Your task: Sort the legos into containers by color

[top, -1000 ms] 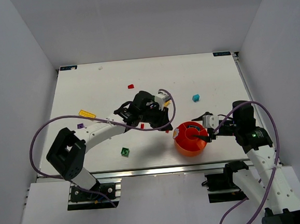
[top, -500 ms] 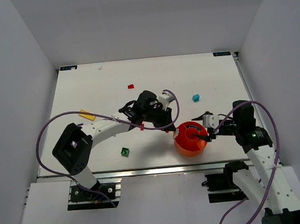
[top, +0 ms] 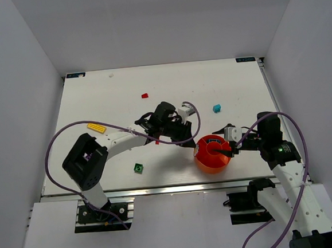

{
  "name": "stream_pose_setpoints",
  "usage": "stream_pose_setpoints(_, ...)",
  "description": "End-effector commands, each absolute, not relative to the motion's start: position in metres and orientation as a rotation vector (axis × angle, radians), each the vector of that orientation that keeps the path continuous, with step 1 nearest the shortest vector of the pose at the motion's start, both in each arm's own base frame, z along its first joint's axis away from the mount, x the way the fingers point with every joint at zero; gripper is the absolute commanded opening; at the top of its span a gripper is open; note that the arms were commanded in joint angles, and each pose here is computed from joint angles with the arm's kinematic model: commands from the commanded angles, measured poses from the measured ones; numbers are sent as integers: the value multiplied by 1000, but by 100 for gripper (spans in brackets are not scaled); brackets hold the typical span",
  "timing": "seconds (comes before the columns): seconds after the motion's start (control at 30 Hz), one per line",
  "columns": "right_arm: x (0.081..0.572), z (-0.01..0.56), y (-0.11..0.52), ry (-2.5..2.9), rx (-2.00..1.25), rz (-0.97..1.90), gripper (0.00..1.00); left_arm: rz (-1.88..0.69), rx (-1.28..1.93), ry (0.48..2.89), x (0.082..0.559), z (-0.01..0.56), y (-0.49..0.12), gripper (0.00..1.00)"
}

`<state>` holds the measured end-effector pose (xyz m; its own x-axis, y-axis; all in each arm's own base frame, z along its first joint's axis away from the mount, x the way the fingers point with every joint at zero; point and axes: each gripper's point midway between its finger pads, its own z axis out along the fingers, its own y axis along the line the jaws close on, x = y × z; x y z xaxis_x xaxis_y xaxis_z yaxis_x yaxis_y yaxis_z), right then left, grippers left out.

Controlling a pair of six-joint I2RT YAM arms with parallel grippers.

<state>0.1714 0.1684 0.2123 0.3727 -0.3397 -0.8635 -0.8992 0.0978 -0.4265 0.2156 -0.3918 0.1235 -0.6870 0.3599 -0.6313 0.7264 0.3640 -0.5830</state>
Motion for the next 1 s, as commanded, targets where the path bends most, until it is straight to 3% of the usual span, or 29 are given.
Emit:
stream_pose_setpoints(0.0,171,218,170,1147,-1468,611,66,-1287,966,2165,218,141,-403,31)
stream_pose_setpoints(0.4,170,216,170,1154,-1468,614,66,-1172,823,2138,243,157,-392,31)
stream_pose_setpoints(0.97,171,215,170,1160,-1464,615,66,-1289,958,2092,221,166,-399,25)
